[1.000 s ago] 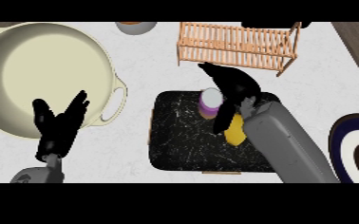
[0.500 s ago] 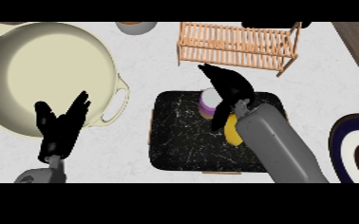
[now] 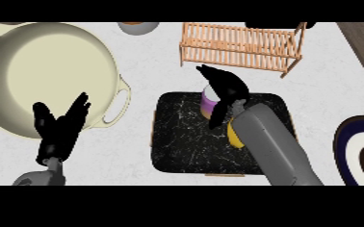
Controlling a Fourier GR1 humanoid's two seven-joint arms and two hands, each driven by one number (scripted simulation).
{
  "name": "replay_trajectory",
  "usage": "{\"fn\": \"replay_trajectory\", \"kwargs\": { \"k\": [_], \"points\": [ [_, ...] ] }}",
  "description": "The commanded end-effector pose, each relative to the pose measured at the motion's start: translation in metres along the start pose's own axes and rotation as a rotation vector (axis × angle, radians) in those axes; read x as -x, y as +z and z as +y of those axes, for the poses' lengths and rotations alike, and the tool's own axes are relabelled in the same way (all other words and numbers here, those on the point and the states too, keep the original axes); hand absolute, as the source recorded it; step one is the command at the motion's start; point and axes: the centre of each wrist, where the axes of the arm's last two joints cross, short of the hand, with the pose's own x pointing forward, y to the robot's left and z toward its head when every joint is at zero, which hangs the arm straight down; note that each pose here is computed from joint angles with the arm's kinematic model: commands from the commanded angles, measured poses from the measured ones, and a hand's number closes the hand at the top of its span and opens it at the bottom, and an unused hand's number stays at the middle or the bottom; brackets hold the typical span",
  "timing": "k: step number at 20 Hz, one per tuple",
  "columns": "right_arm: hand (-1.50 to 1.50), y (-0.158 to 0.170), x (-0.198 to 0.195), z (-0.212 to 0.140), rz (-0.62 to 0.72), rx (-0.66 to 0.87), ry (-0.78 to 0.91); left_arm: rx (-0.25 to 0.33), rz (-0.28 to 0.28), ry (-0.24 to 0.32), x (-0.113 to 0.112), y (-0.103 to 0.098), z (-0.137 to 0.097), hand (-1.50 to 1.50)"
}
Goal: Pick the can from the tray and place it in the tiered shelf
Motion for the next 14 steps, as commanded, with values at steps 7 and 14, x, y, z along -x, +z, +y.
{"fn": "replay_trajectory", "kwargs": {
  "k": [7,14],
  "points": [
    [1.50,0.005,-0.005,0.041,-0.158,-0.185,0.111,0.020,0.043,-0.006,0.007,0.003,-0.016,0.00],
    [1.50,0.017,-0.006,0.035,-0.287,-0.088,0.062,-0.005,0.042,0.011,0.028,-0.001,0.002,0.00]
  ]
}}
